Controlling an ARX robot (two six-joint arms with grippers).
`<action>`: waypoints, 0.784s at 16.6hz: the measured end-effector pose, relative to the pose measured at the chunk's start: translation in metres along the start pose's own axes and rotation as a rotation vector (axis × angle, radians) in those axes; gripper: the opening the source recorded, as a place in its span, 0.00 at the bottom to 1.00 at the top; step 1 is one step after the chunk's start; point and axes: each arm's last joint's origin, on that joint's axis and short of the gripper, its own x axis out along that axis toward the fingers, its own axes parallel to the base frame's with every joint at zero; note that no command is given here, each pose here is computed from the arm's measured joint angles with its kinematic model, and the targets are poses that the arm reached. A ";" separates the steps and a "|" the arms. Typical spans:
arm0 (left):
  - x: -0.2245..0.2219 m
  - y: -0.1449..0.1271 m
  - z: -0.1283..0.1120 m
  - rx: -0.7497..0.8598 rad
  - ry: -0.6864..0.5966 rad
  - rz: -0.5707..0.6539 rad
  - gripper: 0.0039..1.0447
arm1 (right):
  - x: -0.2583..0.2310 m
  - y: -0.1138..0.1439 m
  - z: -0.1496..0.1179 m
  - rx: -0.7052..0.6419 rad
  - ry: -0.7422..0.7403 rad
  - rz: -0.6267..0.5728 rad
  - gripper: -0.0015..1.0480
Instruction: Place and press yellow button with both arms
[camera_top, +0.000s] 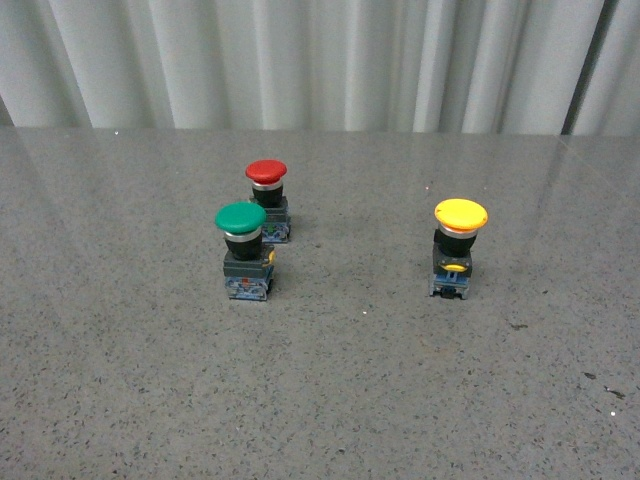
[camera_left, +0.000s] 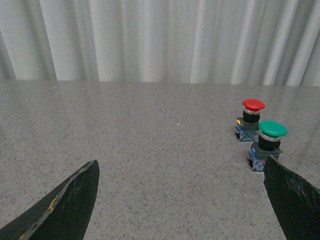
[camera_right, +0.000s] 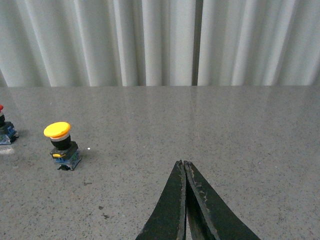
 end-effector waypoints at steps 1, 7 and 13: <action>0.000 0.000 0.000 0.000 0.000 0.000 0.94 | 0.000 0.000 -0.010 -0.002 0.000 0.000 0.02; 0.000 0.000 0.000 0.000 0.000 0.000 0.94 | -0.001 0.000 -0.010 -0.002 -0.006 0.000 0.58; 0.000 0.000 0.000 0.000 0.000 0.000 0.94 | -0.001 0.000 -0.010 -0.002 -0.006 0.000 0.84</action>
